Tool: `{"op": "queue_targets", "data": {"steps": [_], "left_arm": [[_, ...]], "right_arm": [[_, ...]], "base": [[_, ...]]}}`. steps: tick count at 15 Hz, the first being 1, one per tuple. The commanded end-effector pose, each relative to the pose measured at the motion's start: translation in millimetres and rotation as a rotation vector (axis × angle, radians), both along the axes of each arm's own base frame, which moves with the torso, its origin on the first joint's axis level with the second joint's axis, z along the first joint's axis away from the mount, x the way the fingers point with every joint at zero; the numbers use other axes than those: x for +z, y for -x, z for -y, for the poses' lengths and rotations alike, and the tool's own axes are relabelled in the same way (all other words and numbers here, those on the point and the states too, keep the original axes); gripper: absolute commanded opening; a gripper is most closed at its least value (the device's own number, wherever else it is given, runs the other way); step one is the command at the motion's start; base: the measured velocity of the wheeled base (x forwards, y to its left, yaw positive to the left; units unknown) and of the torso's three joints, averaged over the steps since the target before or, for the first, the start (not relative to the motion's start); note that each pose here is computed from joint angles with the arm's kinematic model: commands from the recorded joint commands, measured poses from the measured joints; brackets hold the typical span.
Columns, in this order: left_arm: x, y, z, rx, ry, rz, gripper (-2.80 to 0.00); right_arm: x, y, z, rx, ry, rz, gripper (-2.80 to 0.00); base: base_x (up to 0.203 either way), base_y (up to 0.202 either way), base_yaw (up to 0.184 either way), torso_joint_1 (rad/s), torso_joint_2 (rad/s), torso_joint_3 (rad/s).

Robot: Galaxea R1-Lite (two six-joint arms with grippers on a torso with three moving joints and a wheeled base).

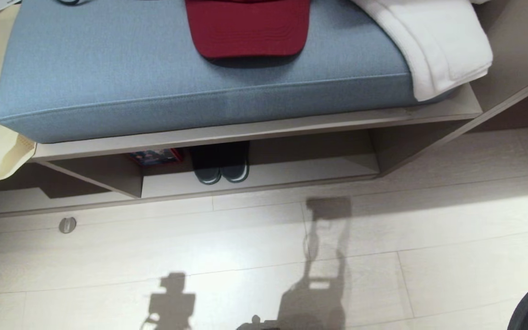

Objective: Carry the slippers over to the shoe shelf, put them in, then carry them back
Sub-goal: Place the slippers into the shoe cabinet

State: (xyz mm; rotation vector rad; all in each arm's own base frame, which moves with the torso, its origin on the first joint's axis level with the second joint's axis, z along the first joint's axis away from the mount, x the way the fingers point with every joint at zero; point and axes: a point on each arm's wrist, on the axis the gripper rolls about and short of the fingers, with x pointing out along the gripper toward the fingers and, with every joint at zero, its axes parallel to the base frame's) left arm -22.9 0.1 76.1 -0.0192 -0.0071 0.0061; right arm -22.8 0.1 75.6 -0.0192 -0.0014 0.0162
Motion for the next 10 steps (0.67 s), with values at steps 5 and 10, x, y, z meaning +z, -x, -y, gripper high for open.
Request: {"op": "queue_targets", "data": {"steps": [5, 10], "left_arm": [[0.1, 0.0, 0.0, 0.000, 0.001, 0.002, -2.80], [0.1, 0.1, 0.0, 0.000, 0.001, 0.002, -2.80]], "right_arm": [[0.1, -0.1, 0.0, 0.001, 0.001, -0.001, -2.80], [0.1, -0.1, 0.0, 0.001, 0.001, -0.001, -2.80]], "base": [[0.000, 0.000, 0.000, 0.000, 0.00, -0.197], [0.000, 0.000, 0.000, 0.001, 0.00, -0.198]]}}
